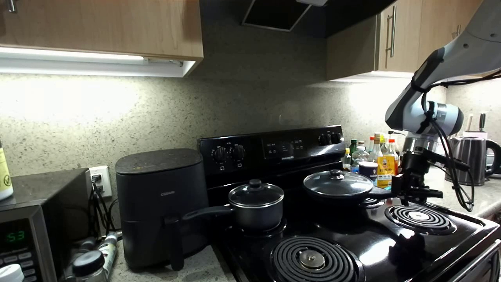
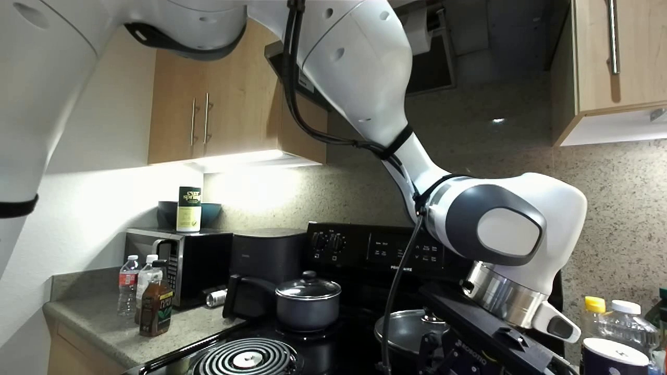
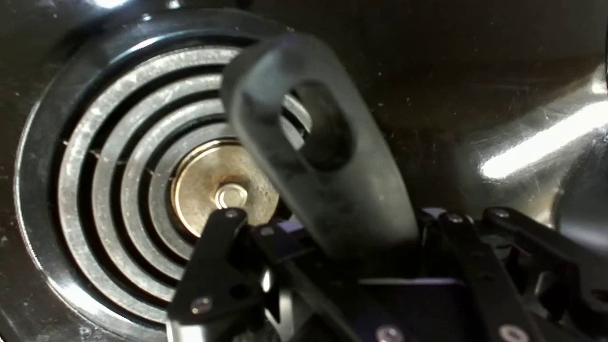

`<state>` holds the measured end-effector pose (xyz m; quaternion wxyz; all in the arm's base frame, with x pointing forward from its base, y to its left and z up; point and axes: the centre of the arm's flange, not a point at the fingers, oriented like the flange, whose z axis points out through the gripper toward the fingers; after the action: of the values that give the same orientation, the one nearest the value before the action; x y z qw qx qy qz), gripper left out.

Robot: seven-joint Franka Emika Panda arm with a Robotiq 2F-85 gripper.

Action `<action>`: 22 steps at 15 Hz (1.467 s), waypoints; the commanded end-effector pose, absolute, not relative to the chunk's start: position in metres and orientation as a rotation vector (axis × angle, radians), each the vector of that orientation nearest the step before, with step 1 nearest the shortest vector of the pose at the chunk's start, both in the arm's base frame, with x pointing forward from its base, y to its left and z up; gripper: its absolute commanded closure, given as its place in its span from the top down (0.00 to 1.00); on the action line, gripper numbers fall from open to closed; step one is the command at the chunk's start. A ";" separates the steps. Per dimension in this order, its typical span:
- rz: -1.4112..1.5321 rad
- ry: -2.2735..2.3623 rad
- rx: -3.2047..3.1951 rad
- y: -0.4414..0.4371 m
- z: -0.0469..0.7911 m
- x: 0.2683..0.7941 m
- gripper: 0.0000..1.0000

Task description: Rotate the black pan.

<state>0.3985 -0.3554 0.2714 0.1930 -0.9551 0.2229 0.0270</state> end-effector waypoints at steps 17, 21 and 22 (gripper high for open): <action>0.012 0.760 -2.666 -0.425 0.266 0.378 0.00; 0.067 0.735 -2.696 -0.422 0.267 0.385 0.27; 0.062 0.718 -2.699 -0.421 0.267 0.386 0.32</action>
<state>0.3788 -0.4181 0.2637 0.1777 -0.9488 0.2603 0.0195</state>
